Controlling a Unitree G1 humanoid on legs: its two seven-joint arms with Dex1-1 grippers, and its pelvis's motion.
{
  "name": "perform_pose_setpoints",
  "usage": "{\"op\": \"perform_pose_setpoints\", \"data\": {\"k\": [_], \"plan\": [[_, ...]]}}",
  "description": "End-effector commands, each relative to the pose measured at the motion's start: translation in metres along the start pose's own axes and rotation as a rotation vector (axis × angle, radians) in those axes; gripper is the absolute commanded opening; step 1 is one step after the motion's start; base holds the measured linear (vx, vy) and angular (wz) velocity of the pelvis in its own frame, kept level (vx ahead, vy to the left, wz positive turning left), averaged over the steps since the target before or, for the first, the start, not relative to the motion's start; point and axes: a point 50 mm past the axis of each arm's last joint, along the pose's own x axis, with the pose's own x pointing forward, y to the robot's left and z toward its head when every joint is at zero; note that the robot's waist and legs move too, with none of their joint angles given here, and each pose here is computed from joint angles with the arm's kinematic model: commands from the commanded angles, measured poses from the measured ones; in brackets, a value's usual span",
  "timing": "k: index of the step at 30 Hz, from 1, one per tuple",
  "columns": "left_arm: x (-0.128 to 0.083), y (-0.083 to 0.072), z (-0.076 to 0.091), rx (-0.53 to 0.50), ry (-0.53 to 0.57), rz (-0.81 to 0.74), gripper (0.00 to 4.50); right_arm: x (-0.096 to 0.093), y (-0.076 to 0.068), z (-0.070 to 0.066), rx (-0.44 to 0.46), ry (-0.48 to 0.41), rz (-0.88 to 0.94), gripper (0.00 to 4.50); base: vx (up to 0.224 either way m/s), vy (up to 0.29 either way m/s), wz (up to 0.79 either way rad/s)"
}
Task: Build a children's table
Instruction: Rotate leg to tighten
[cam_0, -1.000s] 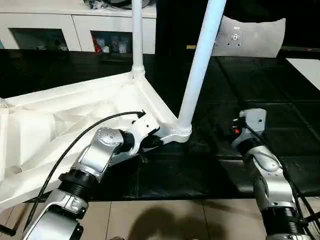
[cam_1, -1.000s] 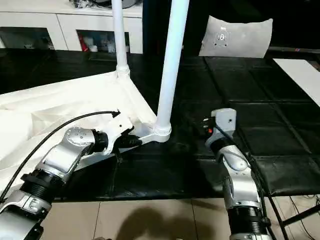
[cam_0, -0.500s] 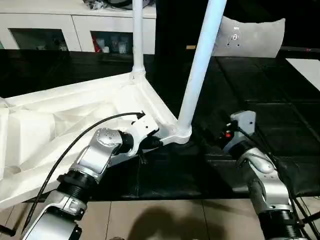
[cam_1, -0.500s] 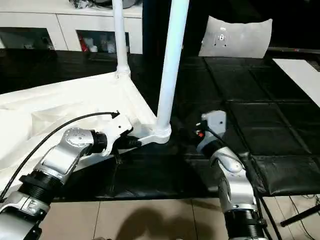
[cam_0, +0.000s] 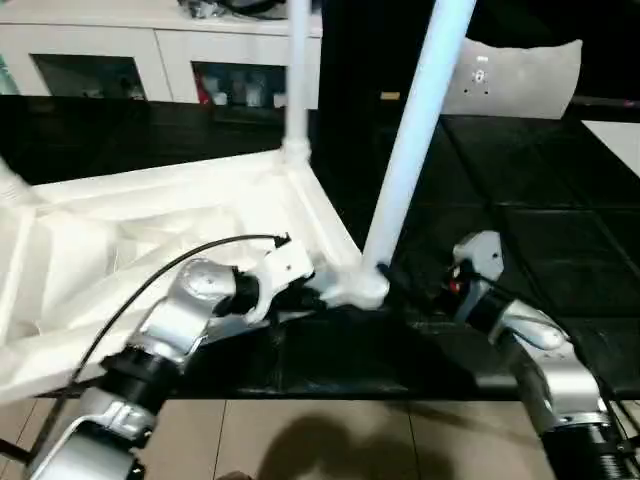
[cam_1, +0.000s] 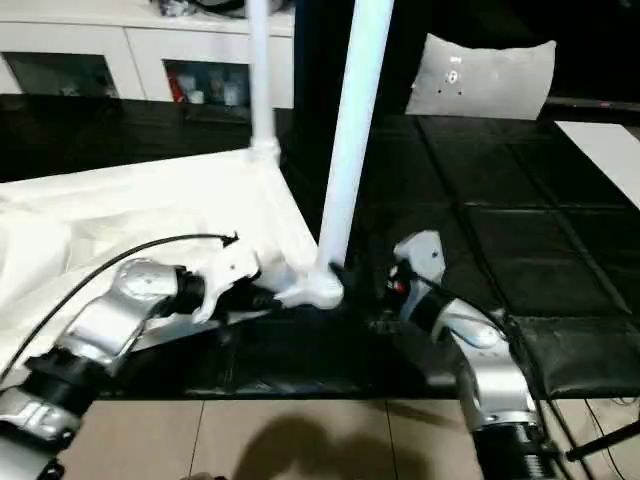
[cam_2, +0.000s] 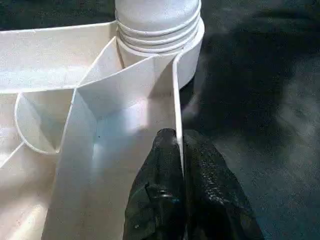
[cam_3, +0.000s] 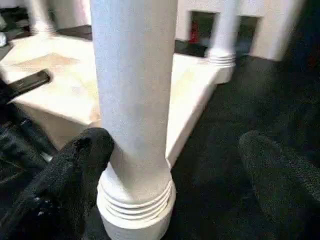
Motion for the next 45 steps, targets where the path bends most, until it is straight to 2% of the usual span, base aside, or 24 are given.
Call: {"op": "perform_pose_setpoints", "data": {"k": [1, 4, 5, 8, 10, 13, 15, 22, 34, 38, 42, 45], "plan": [[0.006, -0.011, 0.005, 0.069, 0.009, -0.109, 0.0, 0.0, -0.002, 0.004, -0.017, 0.023, 0.041, 4.46, 0.0, 0.0, 0.0], [0.004, -0.014, 0.002, 0.1, 0.033, -0.15, 0.0, -0.004, 0.0, 0.005, -0.012, 0.069, 0.168, 4.46, 0.0, 0.0, 0.0], [0.002, -0.014, 0.0, 0.123, 0.057, -0.167, 0.0, -0.009, 0.004, 0.006, 0.016, 0.112, 0.302, 4.46, 0.0, 0.0, 0.0], [0.001, -0.013, -0.001, 0.132, 0.066, -0.175, 0.0, -0.01, 0.006, 0.005, 0.024, 0.13, 0.356, 4.2, 0.0, 0.0, 0.0], [-0.001, -0.017, 0.0, 0.154, 0.071, -0.228, 0.0, -0.009, 0.005, 0.006, 0.033, 0.147, 0.41, 4.2, 0.0, 0.0, 0.0], [-0.001, -0.02, 0.001, 0.168, 0.072, -0.259, 0.0, -0.008, 0.005, 0.007, 0.054, 0.152, 0.44, 3.78, 0.0, 0.0, 0.0], [-0.001, -0.022, 0.001, 0.178, 0.074, -0.28, 0.0, -0.007, 0.006, 0.007, 0.073, 0.162, 0.481, 3.72, 0.0, 0.0, 0.0], [-0.001, -0.024, 0.002, 0.206, 0.082, -0.318, 0.0, -0.007, 0.01, 0.004, 0.094, 0.218, 0.578, 3.05, 0.0, 0.0, 0.0], [-0.003, -0.023, 0.0, 0.213, 0.095, -0.335, 0.0, -0.004, 0.011, 0.002, 0.083, 0.239, 0.623, 2.04, 0.0, 0.0, 0.0], [-0.002, -0.023, -0.001, 0.203, 0.094, -0.336, 0.0, -0.005, 0.013, 0.0, 0.093, 0.247, 0.642, 1.98, 0.0, 0.0, 0.0], [0.001, -0.02, 0.002, 0.13, 0.06, -0.292, 0.0, -0.006, 0.021, -0.002, 0.132, 0.237, 0.65, 1.97, 0.0, 0.0, 0.0], [0.005, -0.014, 0.008, 0.055, 0.024, -0.213, 0.0, -0.002, 0.031, -0.007, 0.147, 0.219, 0.594, 1.96, 0.0, 0.0, 0.0]]}}
